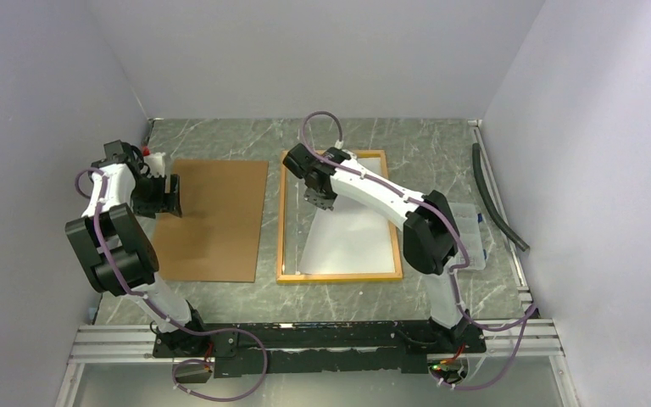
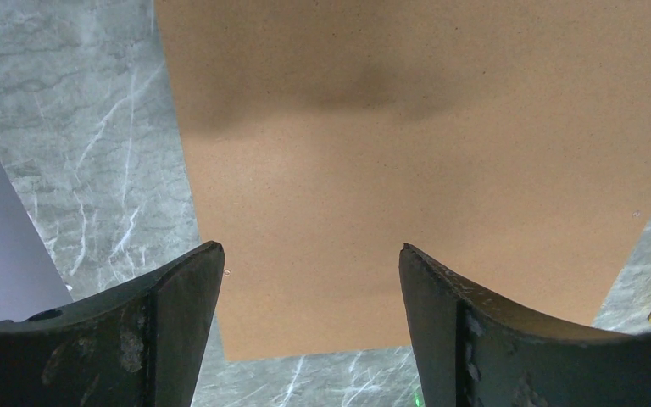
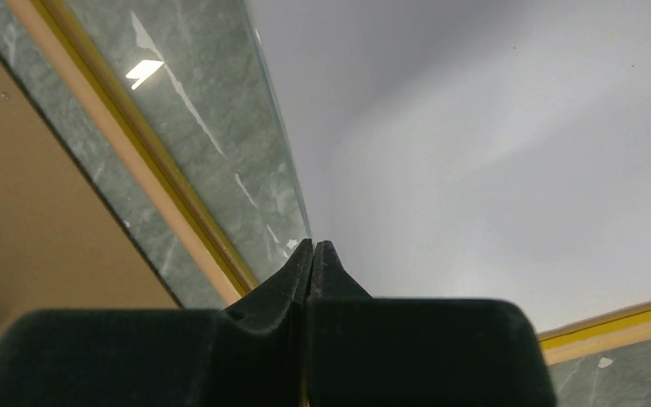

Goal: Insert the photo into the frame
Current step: Turn over the photo from the photo frame.

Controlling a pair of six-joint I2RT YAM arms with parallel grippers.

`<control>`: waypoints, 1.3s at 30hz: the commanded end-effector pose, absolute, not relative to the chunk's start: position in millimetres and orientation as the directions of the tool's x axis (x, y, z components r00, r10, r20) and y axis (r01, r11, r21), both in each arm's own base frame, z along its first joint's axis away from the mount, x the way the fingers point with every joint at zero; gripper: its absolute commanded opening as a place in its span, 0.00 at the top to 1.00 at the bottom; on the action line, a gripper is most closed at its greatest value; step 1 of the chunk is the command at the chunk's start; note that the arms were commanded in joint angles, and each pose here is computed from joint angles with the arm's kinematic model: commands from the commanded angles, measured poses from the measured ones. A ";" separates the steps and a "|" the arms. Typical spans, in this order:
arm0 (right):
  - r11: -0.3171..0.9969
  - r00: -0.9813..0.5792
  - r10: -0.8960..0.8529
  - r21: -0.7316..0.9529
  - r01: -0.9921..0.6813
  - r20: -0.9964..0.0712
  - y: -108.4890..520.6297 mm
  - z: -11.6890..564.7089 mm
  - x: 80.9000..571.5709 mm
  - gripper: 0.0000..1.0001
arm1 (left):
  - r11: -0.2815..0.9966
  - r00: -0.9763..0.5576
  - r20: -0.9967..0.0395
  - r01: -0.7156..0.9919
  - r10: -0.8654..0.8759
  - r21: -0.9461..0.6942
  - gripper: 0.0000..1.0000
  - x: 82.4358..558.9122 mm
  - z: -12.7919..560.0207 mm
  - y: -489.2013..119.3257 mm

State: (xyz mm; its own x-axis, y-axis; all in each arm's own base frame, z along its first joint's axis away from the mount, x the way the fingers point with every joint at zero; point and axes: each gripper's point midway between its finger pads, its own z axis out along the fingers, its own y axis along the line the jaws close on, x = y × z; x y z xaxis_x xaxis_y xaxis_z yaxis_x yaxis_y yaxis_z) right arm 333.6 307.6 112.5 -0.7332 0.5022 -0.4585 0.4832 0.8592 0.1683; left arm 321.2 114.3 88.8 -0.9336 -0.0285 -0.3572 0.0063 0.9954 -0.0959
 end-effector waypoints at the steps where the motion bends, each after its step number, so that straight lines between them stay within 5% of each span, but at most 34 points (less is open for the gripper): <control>1: 0.863 -0.727 0.494 0.168 0.477 -0.477 313.2 122.1 342.1 1.00 | 0.996 -0.923 -0.386 0.019 -0.015 -0.083 0.19 326.1 96.1 113.1; 29: 0.926 -0.791 0.376 0.157 0.344 -0.483 324.9 106.6 341.4 1.00 | 0.997 -0.922 -0.387 0.019 -0.011 -0.074 0.18 325.9 92.8 113.8; 39: 0.950 -0.810 0.307 0.216 0.226 -0.500 348.4 117.4 340.1 0.36 | 0.998 -0.920 -0.393 0.015 -0.007 -0.054 0.13 326.7 97.5 117.6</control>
